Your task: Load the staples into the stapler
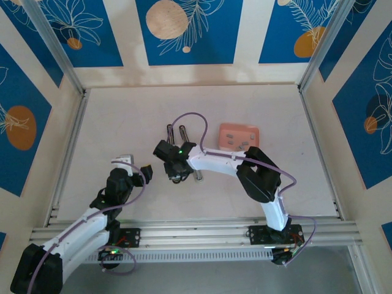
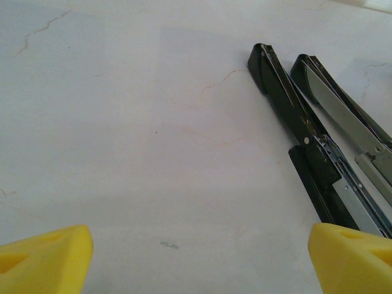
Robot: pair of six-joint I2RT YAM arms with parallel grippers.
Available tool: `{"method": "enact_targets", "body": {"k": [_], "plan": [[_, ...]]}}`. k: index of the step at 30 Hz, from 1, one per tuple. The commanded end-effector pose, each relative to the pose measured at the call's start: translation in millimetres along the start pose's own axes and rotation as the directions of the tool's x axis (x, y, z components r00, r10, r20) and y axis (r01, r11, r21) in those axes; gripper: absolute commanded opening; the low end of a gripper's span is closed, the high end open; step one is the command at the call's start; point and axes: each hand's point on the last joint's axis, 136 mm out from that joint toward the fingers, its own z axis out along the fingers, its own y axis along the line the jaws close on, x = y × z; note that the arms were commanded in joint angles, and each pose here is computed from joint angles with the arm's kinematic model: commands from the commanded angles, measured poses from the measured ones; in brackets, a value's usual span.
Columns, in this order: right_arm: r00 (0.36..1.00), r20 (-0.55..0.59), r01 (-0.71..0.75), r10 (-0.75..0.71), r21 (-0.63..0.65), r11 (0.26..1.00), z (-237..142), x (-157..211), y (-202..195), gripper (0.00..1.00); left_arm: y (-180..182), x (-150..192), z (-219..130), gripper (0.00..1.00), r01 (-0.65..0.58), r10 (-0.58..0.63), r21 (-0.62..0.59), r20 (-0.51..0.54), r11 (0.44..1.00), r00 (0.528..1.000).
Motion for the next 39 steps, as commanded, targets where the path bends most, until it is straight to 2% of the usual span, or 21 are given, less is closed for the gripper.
{"method": "enact_targets", "body": {"k": [1,14,39], "plan": [[0.999,-0.031,-0.01,0.01,0.003,1.0,3,1,-1,0.18,3,0,-1,0.91,-0.011,0.011,-0.008,0.001,1.0,1.0],[0.997,0.075,0.004,0.0,-0.044,0.999,-24,-14,5,0.18,3,1,-1,0.91,-0.005,0.005,-0.007,-0.001,1.0,1.0],[1.0,-0.018,0.003,-0.004,-0.026,1.0,-1,-1,6,0.18,4,0,-2,0.91,-0.007,0.007,-0.014,0.001,1.0,1.0]]}}
